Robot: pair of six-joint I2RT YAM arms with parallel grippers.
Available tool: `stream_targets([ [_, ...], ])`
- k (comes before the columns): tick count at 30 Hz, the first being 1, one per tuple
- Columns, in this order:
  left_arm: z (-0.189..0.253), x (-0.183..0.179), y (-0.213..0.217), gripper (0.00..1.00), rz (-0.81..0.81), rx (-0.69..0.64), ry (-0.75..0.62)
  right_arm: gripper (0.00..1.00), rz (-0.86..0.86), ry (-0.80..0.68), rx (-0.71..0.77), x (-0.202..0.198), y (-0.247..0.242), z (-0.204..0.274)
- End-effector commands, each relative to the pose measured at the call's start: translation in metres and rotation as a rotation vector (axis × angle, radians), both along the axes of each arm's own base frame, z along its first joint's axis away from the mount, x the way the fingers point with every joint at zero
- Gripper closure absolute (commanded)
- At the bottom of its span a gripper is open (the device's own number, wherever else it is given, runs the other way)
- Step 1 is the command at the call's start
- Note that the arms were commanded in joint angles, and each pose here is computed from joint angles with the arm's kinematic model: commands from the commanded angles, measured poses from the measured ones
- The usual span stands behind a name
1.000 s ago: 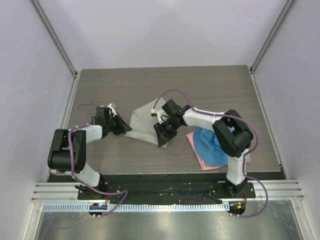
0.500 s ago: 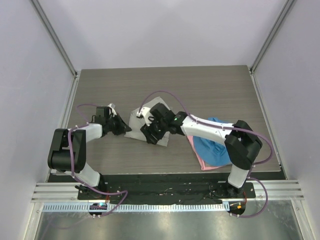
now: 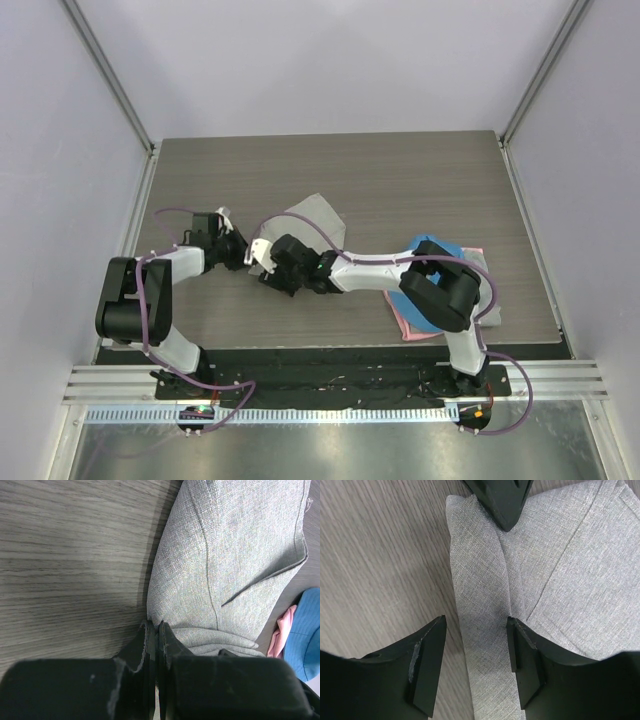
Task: Fold the napkin, place the utensils inside, and roll it up
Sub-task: Place the utensil onto the napkin
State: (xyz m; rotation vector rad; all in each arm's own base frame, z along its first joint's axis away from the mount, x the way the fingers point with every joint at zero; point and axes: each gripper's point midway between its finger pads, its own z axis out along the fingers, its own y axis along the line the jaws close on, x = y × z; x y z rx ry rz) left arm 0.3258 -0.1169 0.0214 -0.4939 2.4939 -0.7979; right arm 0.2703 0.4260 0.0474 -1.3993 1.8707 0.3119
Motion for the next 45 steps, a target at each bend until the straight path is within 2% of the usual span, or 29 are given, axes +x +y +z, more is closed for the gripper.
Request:
stream_targets([
  [1, -0.012, -0.013, 0.004, 1.00, 0.009, 0.026, 0.079, 0.41, 0.014, -0.132, 0.051, 0.018, 0.017, 0.023],
  [9, -0.012, -0.012, 0.004, 1.00, 0.004, 0.023, 0.074, 0.43, -0.005, -0.163, -0.028, 0.029, 0.008, 0.000],
  [17, -0.010, -0.012, 0.003, 1.00, 0.000, 0.022, 0.070, 0.42, 0.021, -0.133, -0.065, 0.029, 0.001, -0.018],
  [20, -0.007, -0.009, 0.001, 1.00, -0.007, 0.011, 0.056, 0.43, 0.039, -0.046, -0.076, 0.026, -0.003, -0.026],
  [24, 0.000, -0.002, 0.000, 1.00, -0.003, 0.005, 0.020, 0.57, 0.124, 0.152, -0.064, 0.004, -0.003, -0.037],
  [27, 0.008, 0.007, 0.003, 0.90, 0.017, 0.017, -0.012, 0.66, 0.171, 0.334, -0.047, -0.015, -0.005, -0.040],
  [31, 0.021, 0.016, 0.012, 0.52, 0.061, 0.050, -0.055, 0.73, 0.179, 0.509, -0.055, -0.032, -0.014, -0.053],
  [33, 0.024, 0.016, 0.020, 0.42, 0.091, 0.077, -0.069, 0.75, 0.173, 0.595, -0.041, -0.038, -0.019, -0.053],
  [36, 0.025, 0.010, 0.028, 0.34, 0.122, 0.101, -0.080, 0.76, 0.155, 0.699, 0.005, -0.041, -0.021, -0.048],
  [38, 0.028, 0.008, 0.028, 0.33, 0.128, 0.095, -0.099, 0.76, 0.154, 0.748, 0.032, -0.042, -0.019, -0.043],
  [45, 0.030, -0.014, 0.007, 0.36, 0.069, -0.031, -0.132, 0.77, 0.172, 0.875, 0.108, -0.039, -0.012, -0.028],
])
